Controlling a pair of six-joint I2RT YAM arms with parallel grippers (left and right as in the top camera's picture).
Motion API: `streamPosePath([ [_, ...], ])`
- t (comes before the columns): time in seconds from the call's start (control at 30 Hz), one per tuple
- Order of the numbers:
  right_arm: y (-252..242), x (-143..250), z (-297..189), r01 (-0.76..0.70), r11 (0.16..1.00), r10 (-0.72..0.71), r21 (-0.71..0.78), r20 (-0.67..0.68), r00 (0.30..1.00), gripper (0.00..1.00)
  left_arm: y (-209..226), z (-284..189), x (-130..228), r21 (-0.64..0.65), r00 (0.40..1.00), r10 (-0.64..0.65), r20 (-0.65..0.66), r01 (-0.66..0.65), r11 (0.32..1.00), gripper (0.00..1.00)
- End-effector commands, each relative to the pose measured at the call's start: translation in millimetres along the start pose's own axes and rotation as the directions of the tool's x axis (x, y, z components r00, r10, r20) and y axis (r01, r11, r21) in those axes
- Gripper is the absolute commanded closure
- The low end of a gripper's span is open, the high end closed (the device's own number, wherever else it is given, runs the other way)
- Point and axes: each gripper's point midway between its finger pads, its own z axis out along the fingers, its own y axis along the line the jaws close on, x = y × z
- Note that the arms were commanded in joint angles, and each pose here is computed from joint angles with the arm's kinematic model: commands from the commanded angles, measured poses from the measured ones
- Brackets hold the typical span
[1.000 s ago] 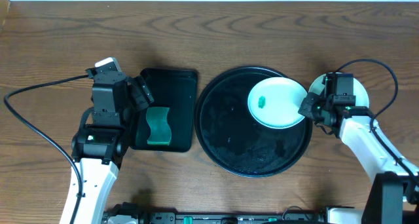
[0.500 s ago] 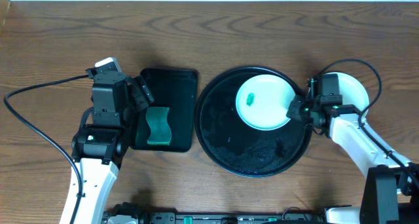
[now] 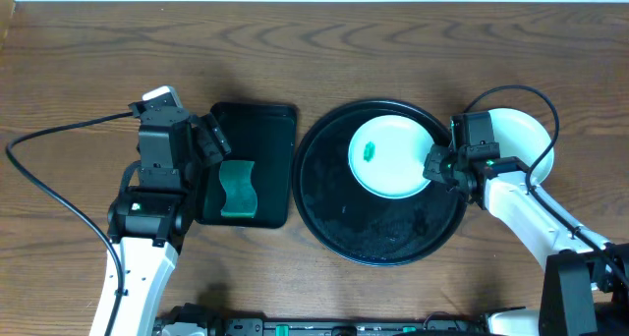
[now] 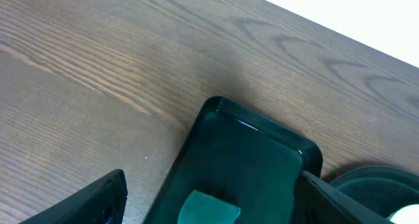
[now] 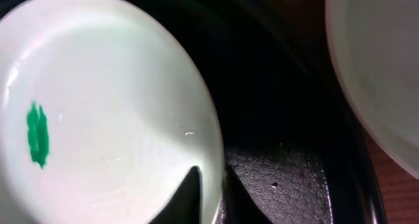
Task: Clean dirty plates on tray and stack at the side
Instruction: 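Slide the plate with the right gripper toward the round tray's center, then hold the plate steady on the round tray with the right gripper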
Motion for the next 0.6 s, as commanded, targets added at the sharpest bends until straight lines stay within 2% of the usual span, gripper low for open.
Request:
streamPosePath([
  [0.0,-3.7,4.4,3.8,0.0,1.0,0.001,0.021,-0.009,1.0,0.77,0.7,-2.9,-9.1,-0.009,1.0,0.0,0.026,0.0,1.0,0.18],
  [0.17,-3.0,1.0,4.7,0.036,0.999,-0.037,0.016,0.01,0.999,0.6,0.7,-2.9,-9.1,-0.009,1.0,0.0,0.026,0.0,1.0,0.18],
  [0.27,0.4,-4.6,4.7,0.099,0.995,-0.099,0.004,0.032,0.995,0.58,0.7,-2.9,-9.1,-0.009,1.0,0.0,0.026,0.0,1.0,0.18],
  [0.5,2.1,-7.3,4.8,0.11,0.994,-0.11,-0.002,0.044,0.993,0.76,0.7,-2.9,-9.1,-0.009,1.0,0.0,0.026,0.0,1.0,0.18],
  [0.57,1.9,-7.1,6.4,0.116,0.993,-0.116,-0.001,0.043,0.992,0.77,0.7,-2.9,-9.1,-0.009,1.0,0.0,0.026,0.0,1.0,0.18],
])
